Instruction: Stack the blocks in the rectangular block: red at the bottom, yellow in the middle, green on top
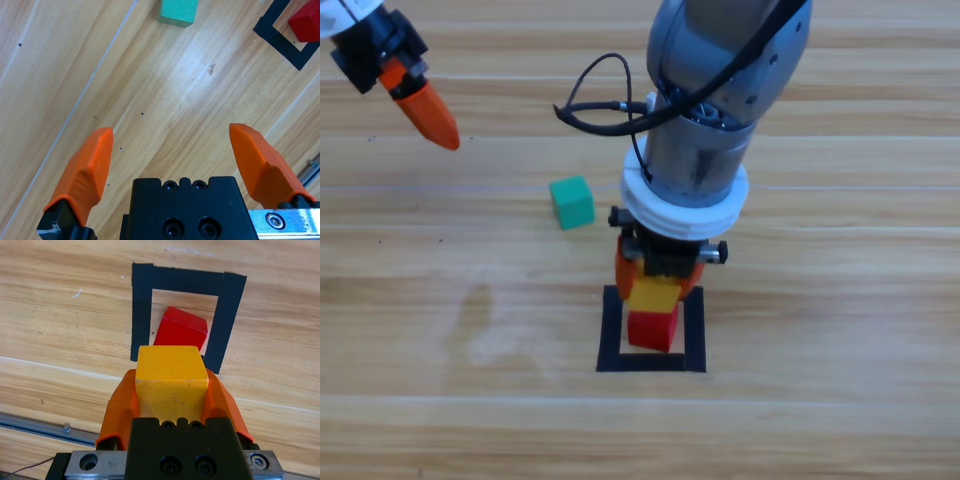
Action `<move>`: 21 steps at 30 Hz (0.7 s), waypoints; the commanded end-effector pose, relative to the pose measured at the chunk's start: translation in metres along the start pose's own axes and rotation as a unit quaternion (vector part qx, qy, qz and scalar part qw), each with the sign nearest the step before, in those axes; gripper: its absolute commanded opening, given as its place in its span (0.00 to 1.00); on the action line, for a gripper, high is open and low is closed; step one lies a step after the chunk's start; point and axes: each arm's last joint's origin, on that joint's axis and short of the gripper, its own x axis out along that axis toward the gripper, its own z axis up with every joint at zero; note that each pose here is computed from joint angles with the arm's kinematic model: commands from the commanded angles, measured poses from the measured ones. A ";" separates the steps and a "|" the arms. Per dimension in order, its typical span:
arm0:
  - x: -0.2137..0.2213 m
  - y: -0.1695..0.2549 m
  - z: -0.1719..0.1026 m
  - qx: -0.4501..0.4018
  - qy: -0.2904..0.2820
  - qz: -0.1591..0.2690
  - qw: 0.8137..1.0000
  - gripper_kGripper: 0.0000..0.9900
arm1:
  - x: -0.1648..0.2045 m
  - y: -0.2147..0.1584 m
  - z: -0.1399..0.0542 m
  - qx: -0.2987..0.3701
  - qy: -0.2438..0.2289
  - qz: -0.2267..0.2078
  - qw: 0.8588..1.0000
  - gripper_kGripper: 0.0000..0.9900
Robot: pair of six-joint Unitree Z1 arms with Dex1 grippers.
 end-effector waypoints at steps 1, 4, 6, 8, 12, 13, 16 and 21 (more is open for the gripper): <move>0.018 0.015 -0.005 -0.014 0.021 -0.012 1.000 1.00 | 0.013 0.011 0.001 0.002 -0.017 -0.018 1.000 0.02; 0.023 0.016 -0.005 -0.016 0.026 -0.018 0.999 1.00 | 0.015 0.013 0.003 0.014 -0.022 -0.018 0.999 0.02; 0.025 0.017 -0.005 -0.017 0.024 -0.022 0.999 1.00 | 0.017 0.014 0.004 0.018 -0.025 -0.021 0.999 0.02; 0.026 0.017 -0.004 -0.017 0.022 -0.026 0.999 1.00 | 0.019 0.013 0.005 0.027 -0.027 -0.026 0.999 0.02; 0.027 0.020 -0.001 -0.015 0.017 -0.026 0.999 1.00 | 0.021 0.013 0.005 0.044 -0.028 -0.030 0.998 0.02; 0.027 0.021 0.000 -0.014 0.015 -0.025 0.999 1.00 | 0.020 0.012 0.005 0.047 -0.029 -0.031 0.998 0.02; 0.021 0.021 0.004 -0.002 0.006 -0.017 1.000 1.00 | 0.022 0.012 0.005 0.057 -0.032 -0.037 0.997 0.02; 0.010 0.024 0.008 0.016 -0.004 -0.007 1.000 1.00 | 0.030 0.012 0.005 0.073 -0.022 -0.039 0.996 0.02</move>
